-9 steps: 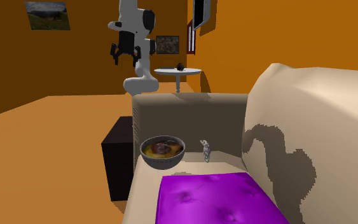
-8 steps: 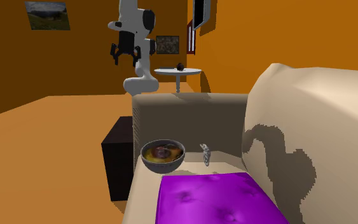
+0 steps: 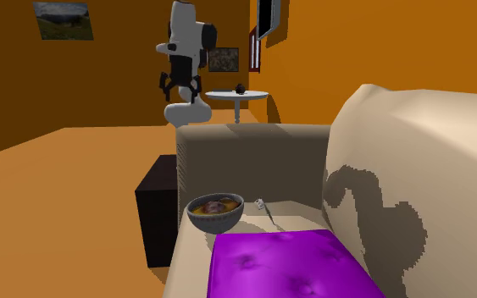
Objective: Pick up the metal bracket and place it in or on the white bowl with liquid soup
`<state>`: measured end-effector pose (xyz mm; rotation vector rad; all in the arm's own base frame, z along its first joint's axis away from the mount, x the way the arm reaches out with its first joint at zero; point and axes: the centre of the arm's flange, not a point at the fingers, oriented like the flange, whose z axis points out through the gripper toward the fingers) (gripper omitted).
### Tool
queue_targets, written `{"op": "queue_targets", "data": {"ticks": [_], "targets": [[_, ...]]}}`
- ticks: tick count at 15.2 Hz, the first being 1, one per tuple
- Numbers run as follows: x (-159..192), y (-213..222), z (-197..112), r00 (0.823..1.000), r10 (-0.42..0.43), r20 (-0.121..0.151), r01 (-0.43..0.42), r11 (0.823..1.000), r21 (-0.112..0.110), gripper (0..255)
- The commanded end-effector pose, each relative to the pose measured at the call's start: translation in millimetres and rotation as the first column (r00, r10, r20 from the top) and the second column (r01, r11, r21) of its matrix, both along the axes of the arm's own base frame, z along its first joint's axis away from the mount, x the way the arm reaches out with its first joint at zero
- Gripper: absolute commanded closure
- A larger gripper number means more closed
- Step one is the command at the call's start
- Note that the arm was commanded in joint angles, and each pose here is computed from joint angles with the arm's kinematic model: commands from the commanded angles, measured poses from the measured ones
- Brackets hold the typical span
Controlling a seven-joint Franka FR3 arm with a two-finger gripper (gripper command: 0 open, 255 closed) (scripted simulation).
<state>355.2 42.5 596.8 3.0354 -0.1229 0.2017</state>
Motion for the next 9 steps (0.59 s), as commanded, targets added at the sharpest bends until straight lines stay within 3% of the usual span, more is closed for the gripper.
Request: {"op": "queue_targets", "data": {"ticks": [1, 9], "targets": [[17, 14, -13, 1.000, 0.016, -0.010, -0.016, 1.000, 0.005, 0], [77, 80, -71, 0.996, 0.078, -0.050, -0.077, 0.997, 0.022, 0]]}}
